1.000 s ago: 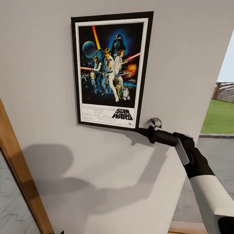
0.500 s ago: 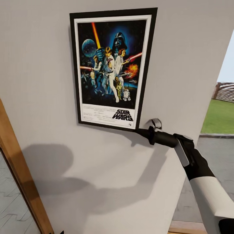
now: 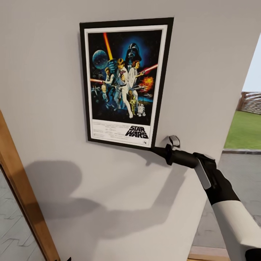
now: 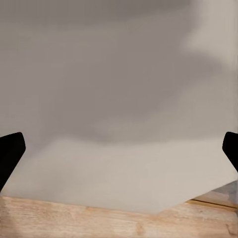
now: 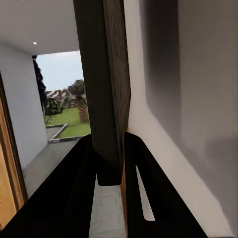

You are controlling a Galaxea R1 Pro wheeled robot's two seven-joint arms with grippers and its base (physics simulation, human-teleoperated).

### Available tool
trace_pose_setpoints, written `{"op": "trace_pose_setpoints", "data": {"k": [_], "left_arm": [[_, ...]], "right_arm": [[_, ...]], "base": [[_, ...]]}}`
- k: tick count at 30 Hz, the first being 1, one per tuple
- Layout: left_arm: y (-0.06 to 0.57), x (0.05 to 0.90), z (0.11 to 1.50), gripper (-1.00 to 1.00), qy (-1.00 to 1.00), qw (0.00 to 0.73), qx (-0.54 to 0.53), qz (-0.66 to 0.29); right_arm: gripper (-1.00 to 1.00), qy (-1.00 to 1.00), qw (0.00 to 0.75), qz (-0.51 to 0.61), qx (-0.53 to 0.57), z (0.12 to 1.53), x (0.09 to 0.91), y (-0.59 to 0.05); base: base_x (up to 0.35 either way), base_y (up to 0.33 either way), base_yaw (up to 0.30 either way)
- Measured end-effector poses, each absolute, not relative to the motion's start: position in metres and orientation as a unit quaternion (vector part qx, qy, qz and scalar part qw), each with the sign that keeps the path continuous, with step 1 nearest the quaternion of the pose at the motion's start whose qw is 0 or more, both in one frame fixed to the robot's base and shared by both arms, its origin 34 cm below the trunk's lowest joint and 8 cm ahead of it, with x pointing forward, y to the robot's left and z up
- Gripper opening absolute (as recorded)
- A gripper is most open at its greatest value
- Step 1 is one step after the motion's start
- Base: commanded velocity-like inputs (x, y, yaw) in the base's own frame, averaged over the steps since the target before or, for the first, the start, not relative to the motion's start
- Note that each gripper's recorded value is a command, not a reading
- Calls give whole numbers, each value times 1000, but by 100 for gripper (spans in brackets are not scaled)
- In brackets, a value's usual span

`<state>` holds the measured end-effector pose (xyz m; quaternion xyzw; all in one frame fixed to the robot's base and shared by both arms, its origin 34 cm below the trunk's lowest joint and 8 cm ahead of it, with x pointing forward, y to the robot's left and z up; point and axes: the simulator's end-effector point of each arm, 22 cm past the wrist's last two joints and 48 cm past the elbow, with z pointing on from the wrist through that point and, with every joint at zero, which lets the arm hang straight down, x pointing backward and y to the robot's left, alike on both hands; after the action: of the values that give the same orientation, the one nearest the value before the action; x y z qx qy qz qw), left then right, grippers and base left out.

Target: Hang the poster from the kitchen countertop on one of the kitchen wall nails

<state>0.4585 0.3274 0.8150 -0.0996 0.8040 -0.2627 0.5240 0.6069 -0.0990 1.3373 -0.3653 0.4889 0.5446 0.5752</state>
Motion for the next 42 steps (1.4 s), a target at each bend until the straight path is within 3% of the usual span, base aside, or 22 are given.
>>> {"op": "trace_pose_setpoints", "data": {"k": [42], "left_arm": [[327,459,815,100,804,524,-100,-263]], "right_arm": [[-100,483,584,539,-369,1321,602,-99]], "base": [[0,0,0]]}}
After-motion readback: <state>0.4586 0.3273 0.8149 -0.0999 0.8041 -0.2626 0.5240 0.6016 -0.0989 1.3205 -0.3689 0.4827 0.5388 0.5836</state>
